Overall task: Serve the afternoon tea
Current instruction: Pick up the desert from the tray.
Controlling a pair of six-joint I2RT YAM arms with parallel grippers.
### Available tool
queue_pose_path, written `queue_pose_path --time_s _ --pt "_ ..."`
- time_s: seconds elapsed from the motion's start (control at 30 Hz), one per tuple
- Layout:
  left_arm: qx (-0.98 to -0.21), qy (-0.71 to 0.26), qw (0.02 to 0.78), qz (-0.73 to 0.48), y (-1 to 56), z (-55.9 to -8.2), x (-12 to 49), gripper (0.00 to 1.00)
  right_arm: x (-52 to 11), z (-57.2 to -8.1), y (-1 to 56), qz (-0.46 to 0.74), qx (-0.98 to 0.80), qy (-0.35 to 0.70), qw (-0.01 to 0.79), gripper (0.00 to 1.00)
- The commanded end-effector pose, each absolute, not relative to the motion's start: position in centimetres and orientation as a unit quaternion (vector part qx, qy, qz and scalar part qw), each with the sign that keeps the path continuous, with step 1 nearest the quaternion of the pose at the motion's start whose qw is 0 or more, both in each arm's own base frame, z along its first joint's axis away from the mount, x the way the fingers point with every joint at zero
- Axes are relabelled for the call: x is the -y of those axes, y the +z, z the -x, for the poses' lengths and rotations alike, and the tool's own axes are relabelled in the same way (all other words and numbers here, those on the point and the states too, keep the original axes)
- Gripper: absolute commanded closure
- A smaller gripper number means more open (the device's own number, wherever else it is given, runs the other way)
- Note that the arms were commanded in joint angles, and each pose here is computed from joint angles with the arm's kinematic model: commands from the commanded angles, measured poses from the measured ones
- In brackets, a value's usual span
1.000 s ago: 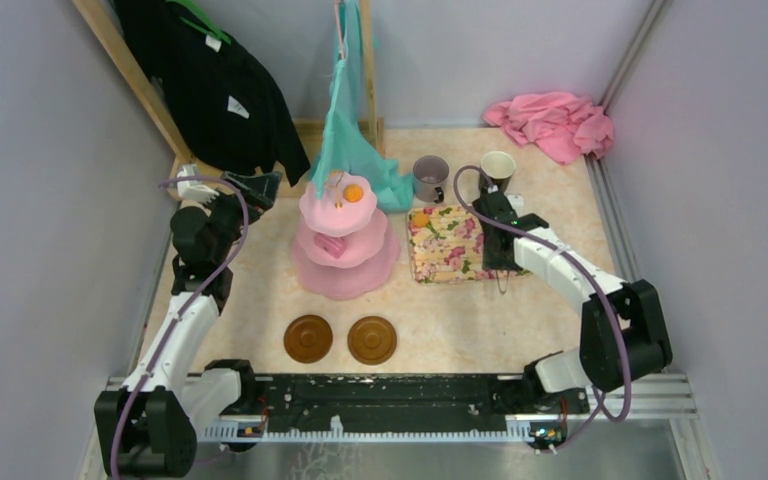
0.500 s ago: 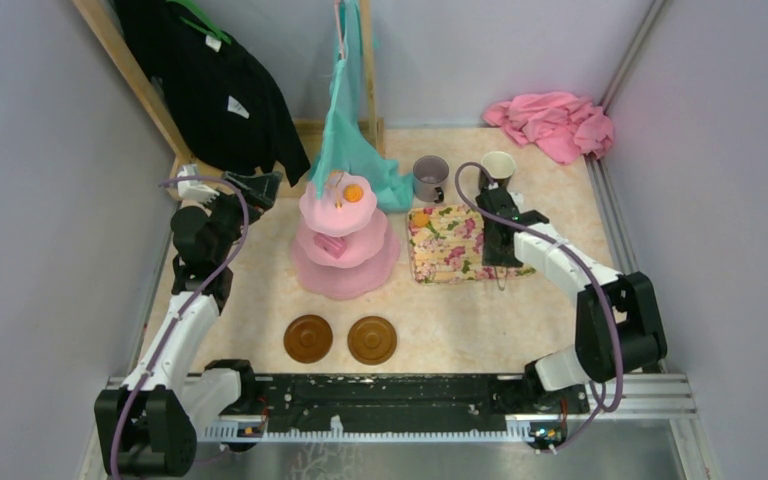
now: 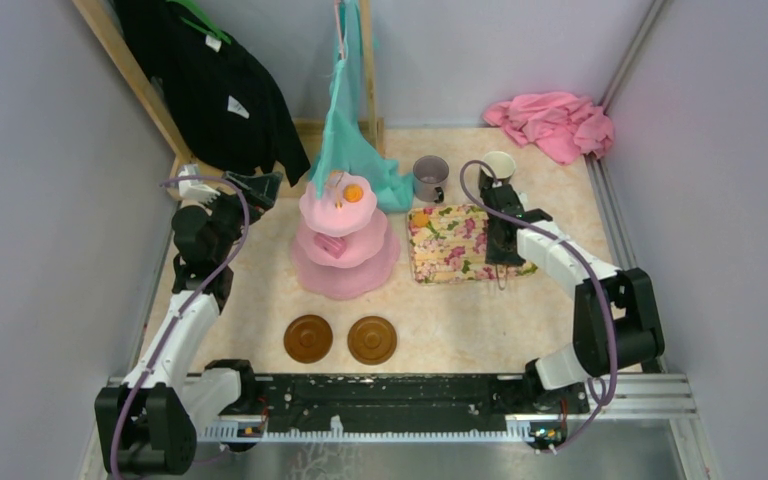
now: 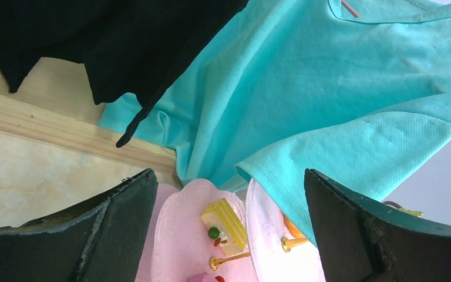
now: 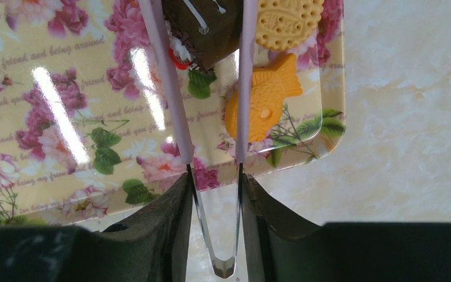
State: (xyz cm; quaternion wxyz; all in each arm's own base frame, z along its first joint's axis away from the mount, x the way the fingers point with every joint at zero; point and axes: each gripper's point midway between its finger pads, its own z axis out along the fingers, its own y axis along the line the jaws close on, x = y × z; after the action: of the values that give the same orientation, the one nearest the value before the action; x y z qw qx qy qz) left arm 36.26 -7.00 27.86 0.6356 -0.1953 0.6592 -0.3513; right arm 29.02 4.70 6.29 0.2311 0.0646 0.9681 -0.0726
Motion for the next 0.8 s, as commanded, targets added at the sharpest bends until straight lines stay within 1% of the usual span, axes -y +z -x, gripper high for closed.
queue_pose_path --time_s 0.0,0.23,0.37,0.77 --pt "-0.648 -0.353 0.648 0.189 28.6 -36.4 6.8 0.01 -4.8 -30.4 7.1 -0.069 -0.962 -0.064 0.255 0.7" --pt "-0.646 -0.354 0.649 0.189 28.7 -36.3 6.8 0.01 -5.0 -30.0 7.7 -0.071 -0.962 -0.052 0.26 0.87" --pt "-0.646 -0.354 0.649 0.188 28.8 -36.3 6.8 0.01 -5.3 -29.7 8.6 -0.072 -0.96 -0.039 0.269 0.99" --pt "-0.645 -0.351 0.652 0.19 28.8 -36.2 6.6 0.01 -7.8 -29.0 12.5 -0.046 -0.948 -0.025 0.313 1.0"
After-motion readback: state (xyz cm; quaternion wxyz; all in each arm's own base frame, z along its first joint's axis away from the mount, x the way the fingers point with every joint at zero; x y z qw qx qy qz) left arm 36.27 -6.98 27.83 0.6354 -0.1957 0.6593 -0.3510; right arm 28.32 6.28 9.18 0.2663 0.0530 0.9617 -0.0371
